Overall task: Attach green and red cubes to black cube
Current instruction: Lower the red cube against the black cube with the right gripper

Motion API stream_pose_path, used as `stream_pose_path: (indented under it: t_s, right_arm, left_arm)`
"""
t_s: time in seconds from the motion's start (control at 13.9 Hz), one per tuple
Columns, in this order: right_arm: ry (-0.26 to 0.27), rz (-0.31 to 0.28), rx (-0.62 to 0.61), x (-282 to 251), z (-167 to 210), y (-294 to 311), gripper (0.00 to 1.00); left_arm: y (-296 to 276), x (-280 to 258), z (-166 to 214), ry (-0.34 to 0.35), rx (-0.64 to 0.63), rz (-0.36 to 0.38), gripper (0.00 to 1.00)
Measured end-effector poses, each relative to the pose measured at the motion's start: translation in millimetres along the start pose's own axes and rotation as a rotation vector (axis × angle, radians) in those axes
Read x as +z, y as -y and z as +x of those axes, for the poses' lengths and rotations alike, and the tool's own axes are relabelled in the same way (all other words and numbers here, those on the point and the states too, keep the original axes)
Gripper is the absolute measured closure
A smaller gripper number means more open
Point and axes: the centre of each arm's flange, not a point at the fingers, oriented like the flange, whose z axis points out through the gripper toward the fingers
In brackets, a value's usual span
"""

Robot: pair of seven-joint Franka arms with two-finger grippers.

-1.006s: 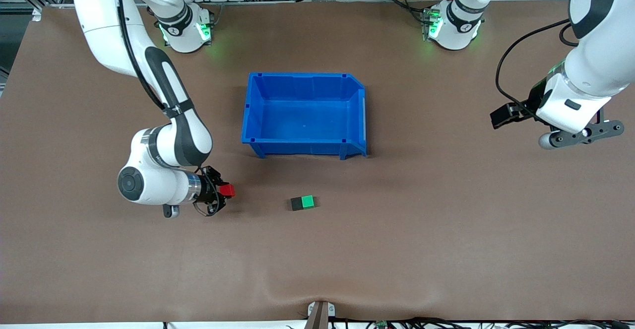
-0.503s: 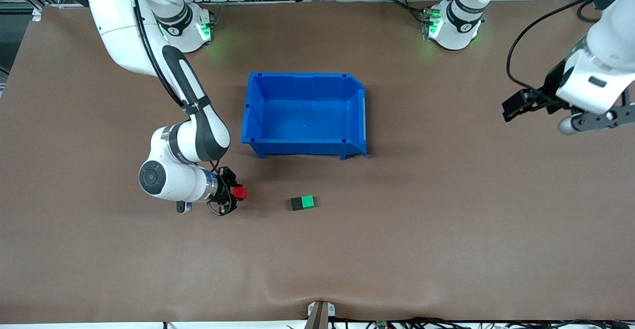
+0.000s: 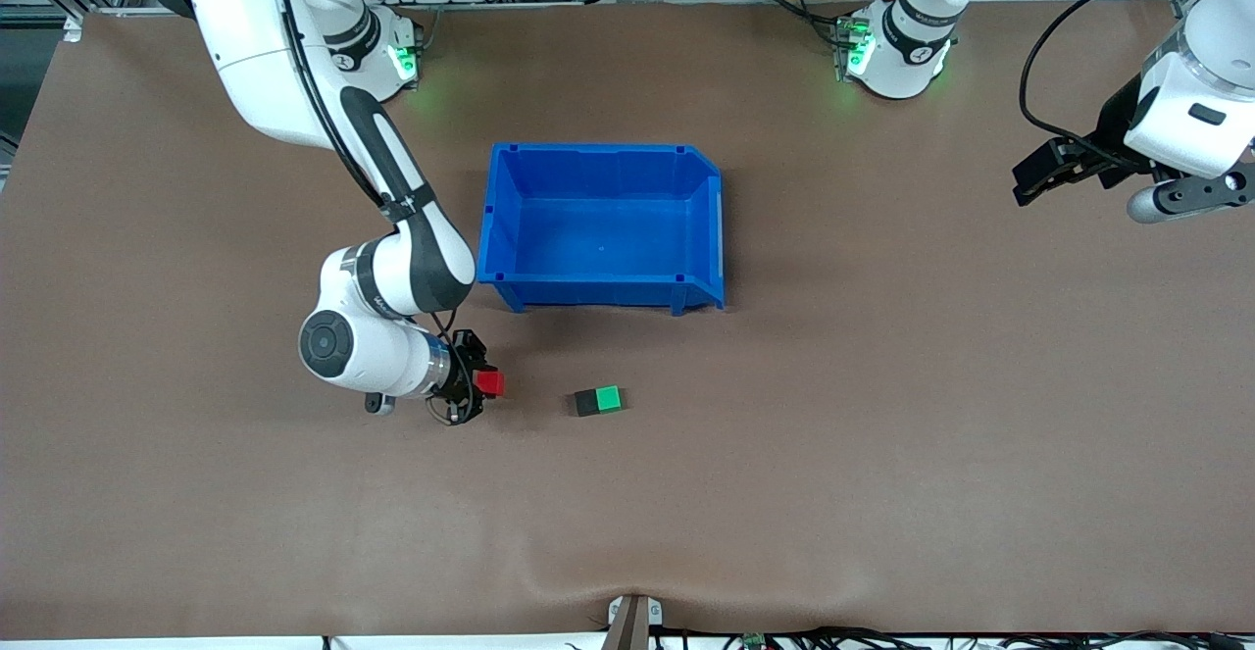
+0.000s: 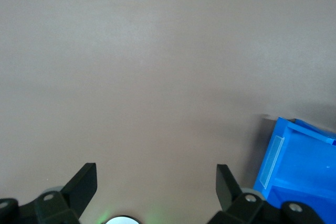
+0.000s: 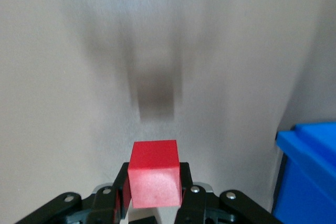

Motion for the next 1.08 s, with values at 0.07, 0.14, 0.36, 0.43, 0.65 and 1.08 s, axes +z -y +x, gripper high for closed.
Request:
stream_pose_path:
  t_s: [0.07, 0.14, 0.36, 0.43, 0.65, 1.08]
  right_arm:
    - [0.000, 0.001, 0.009, 2, -5, 0, 0.60]
    - [0.000, 0.003, 0.020, 5, -10, 0, 0.60]
    - [0.006, 0.018, 0.062, 12, -30, 3, 0.60]
    - [0.008, 0.021, 0.071, 14, -36, 4, 0.60]
    - [0.011, 0.034, 0.082, 25, -52, 5, 0.60]
    - [0.020, 0.059, 0.062, 35, -72, 5, 0.60]
  left_arm:
    - [-1, 0, 0, -0.001, 0.002, 0.000, 0.00]
    - [-1, 0, 0, -0.001, 0.003, 0.000, 0.00]
    - [0, 0, 0, -0.001, 0.001, 0.000, 0.00]
    - [0, 0, 0, -0.001, -0.001, 0.000, 0.00]
    - [1, 0, 1, 0.000, -0.003, 0.000, 0.00]
    - [0, 0, 0, 0.000, -0.001, 0.000, 0.00]
